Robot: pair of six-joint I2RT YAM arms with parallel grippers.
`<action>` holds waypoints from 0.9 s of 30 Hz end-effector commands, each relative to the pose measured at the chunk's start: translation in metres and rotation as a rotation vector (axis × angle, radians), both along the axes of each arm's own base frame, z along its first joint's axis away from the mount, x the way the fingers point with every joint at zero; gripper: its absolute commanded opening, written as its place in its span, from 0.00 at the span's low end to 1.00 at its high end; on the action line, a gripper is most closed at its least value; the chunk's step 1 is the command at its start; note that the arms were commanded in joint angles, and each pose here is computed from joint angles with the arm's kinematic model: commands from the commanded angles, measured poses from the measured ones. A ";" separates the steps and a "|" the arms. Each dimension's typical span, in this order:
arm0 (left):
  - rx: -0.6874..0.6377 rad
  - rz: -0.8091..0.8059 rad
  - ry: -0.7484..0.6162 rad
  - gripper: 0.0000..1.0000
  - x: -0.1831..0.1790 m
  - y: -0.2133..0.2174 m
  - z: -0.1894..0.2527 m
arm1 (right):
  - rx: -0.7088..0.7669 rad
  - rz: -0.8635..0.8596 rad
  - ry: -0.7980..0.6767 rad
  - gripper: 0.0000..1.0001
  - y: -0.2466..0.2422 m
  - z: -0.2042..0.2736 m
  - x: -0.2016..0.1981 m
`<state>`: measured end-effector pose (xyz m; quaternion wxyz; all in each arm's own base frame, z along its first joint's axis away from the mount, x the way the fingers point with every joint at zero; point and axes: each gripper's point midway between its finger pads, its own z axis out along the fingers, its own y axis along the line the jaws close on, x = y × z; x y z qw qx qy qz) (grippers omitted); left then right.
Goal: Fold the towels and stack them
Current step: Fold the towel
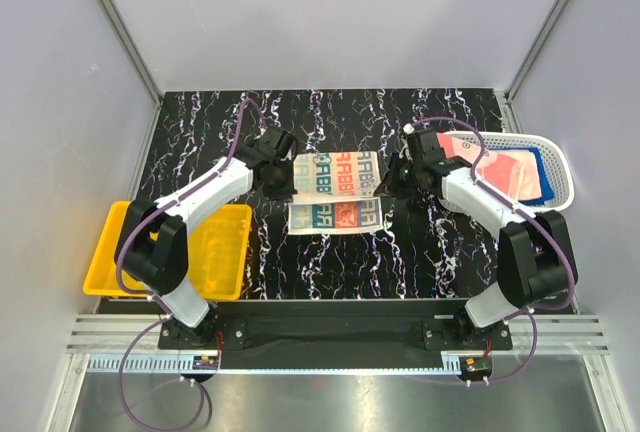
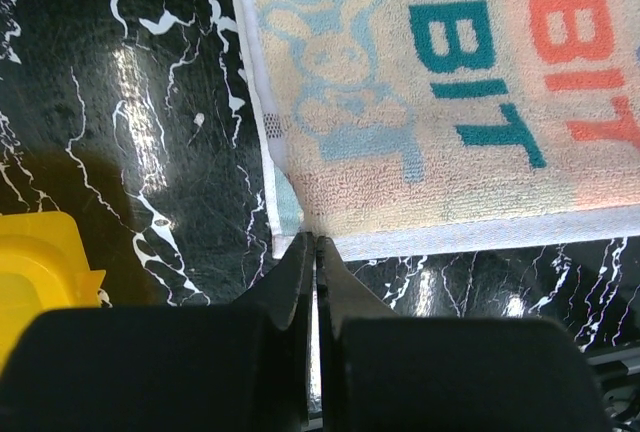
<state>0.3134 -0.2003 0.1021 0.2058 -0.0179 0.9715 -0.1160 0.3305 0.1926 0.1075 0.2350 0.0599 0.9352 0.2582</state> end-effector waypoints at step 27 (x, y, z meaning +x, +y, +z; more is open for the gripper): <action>0.053 -0.004 -0.046 0.00 -0.016 0.007 0.004 | -0.054 -0.001 -0.034 0.00 -0.005 -0.002 -0.008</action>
